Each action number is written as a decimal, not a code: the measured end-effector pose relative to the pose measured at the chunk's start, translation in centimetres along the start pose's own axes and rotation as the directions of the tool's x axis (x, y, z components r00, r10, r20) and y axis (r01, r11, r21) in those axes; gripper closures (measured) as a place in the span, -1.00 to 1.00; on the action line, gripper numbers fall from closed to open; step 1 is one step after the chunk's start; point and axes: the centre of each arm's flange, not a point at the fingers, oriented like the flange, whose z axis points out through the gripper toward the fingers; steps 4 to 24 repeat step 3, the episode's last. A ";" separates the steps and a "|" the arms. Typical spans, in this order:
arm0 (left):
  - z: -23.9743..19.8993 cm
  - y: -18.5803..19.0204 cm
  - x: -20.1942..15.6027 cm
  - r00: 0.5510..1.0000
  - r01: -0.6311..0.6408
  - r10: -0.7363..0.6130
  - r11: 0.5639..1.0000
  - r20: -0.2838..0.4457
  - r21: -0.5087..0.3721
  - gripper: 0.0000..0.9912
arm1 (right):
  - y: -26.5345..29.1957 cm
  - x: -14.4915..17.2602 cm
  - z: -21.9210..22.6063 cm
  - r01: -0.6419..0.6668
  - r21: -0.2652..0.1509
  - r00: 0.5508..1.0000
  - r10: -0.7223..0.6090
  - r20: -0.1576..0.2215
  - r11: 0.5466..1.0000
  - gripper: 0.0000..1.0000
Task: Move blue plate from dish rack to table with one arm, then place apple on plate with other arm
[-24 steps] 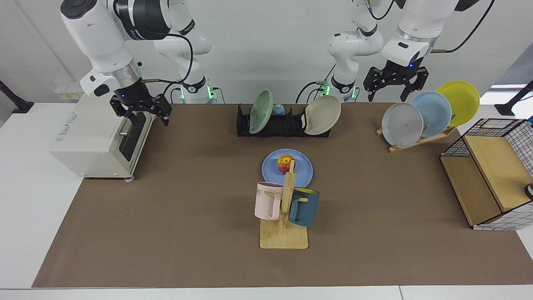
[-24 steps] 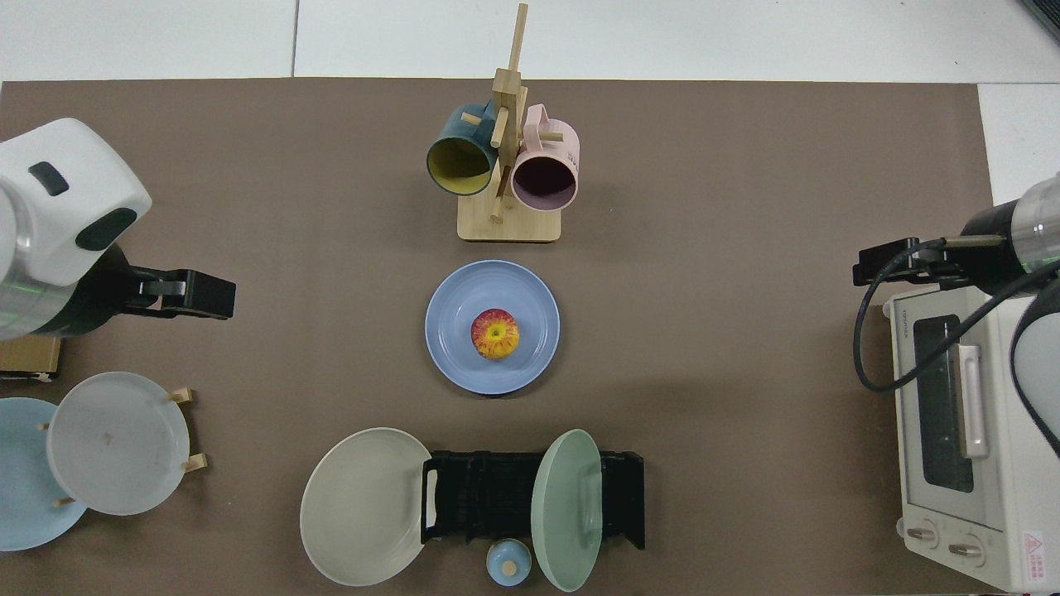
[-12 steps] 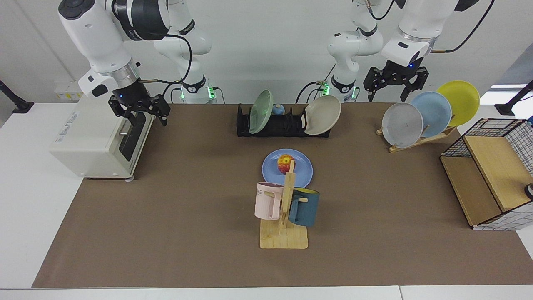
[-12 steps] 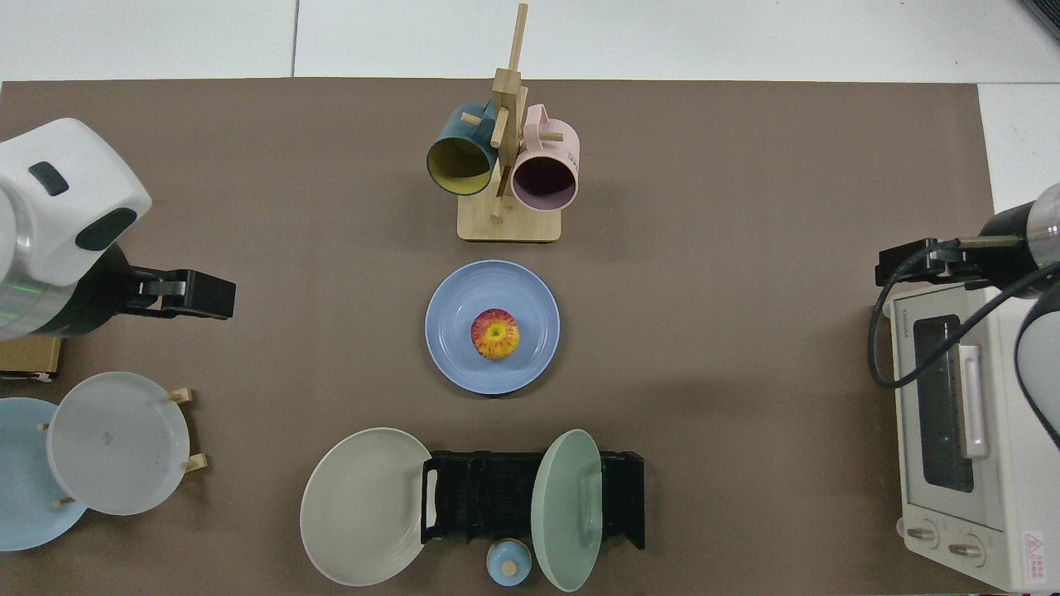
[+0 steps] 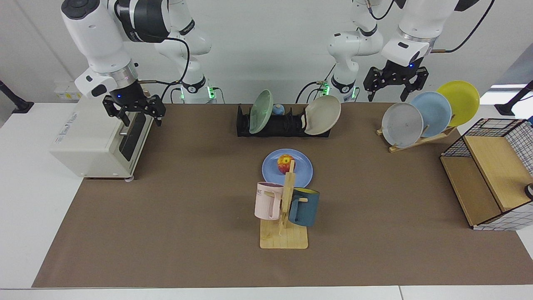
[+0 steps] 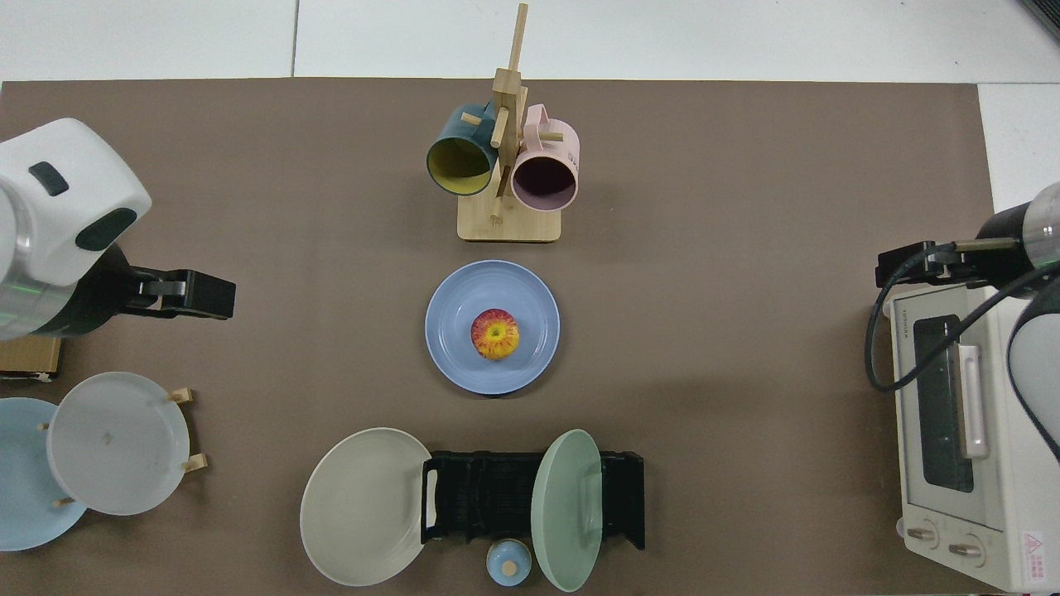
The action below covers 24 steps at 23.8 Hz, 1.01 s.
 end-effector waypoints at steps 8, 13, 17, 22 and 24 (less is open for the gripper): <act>0.0 0.0 0.0 1.000 0.000 0.000 1.000 0.000 0.000 -1.00 | 0.1 0.0 0.0 -0.001 0.002 1.000 0.001 0.000 1.000 -1.00; 0.0 0.0 0.0 1.000 0.000 0.000 1.000 0.000 0.000 -1.00 | 0.1 0.0 0.0 -0.001 0.002 1.000 0.001 0.000 1.000 -1.00; 0.0 0.0 0.0 1.000 0.000 0.000 1.000 0.000 0.000 -1.00 | 0.1 0.0 0.0 -0.001 0.002 1.000 0.001 0.000 1.000 -1.00; 0.0 0.0 0.0 1.000 0.000 0.000 1.000 0.000 0.000 -1.00 | 0.1 0.0 0.0 -0.001 0.002 1.000 0.001 0.000 1.000 -1.00; 0.0 0.0 0.0 1.000 0.000 0.000 1.000 0.000 0.000 -1.00 | 0.1 0.0 0.0 -0.001 0.002 1.000 0.001 0.000 1.000 -1.00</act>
